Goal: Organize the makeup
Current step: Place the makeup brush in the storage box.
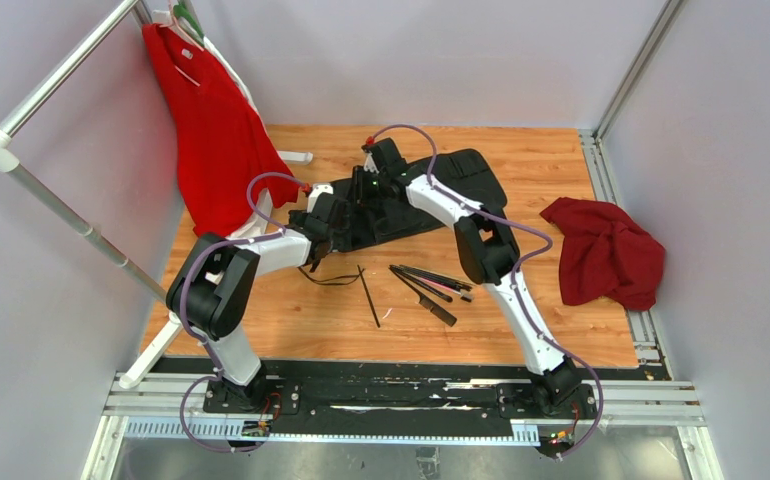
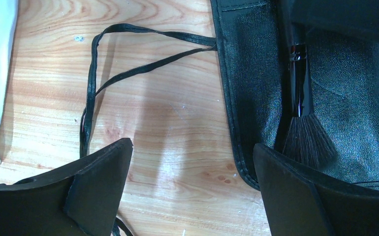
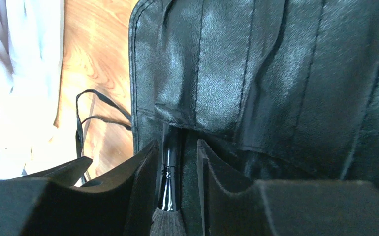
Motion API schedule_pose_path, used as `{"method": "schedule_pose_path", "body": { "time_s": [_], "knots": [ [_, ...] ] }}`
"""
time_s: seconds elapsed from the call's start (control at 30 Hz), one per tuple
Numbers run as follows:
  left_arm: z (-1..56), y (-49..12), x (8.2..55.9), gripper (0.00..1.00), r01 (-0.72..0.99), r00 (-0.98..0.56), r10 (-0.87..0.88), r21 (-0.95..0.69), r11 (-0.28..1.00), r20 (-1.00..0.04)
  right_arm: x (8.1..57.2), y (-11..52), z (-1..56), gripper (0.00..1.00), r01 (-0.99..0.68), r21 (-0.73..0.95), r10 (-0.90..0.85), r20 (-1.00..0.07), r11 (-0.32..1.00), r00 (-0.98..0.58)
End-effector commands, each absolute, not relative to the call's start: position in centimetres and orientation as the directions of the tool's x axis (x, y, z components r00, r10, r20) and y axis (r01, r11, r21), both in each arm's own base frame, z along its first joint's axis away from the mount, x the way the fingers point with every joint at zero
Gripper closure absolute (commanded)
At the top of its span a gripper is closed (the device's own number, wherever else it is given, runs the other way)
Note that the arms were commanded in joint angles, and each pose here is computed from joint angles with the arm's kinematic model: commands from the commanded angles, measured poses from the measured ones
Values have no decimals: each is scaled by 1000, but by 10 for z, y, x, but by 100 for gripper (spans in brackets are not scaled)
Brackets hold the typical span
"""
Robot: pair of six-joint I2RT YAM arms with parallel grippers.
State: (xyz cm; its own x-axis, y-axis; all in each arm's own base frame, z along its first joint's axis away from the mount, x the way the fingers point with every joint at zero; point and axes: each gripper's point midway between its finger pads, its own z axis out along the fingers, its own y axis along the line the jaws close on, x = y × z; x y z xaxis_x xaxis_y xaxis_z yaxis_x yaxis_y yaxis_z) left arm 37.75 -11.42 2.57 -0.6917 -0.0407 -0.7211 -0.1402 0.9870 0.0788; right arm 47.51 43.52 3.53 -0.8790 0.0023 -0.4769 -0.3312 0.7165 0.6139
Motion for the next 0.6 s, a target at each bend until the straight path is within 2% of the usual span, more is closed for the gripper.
{"method": "schedule_pose_path", "body": {
  "time_s": [0.0, 0.57],
  "knots": [
    [7, -110, 353, 2, -111, -761, -3, 125, 986, -649, 499, 393, 7, 64, -301, 498, -4, -513, 813, -859],
    [9, -108, 350, 2, -123, -765, -10, 131, 984, -644, 531, 341, 62, 62, -298, 455, 42, -600, 839, -799]
  ]
}}
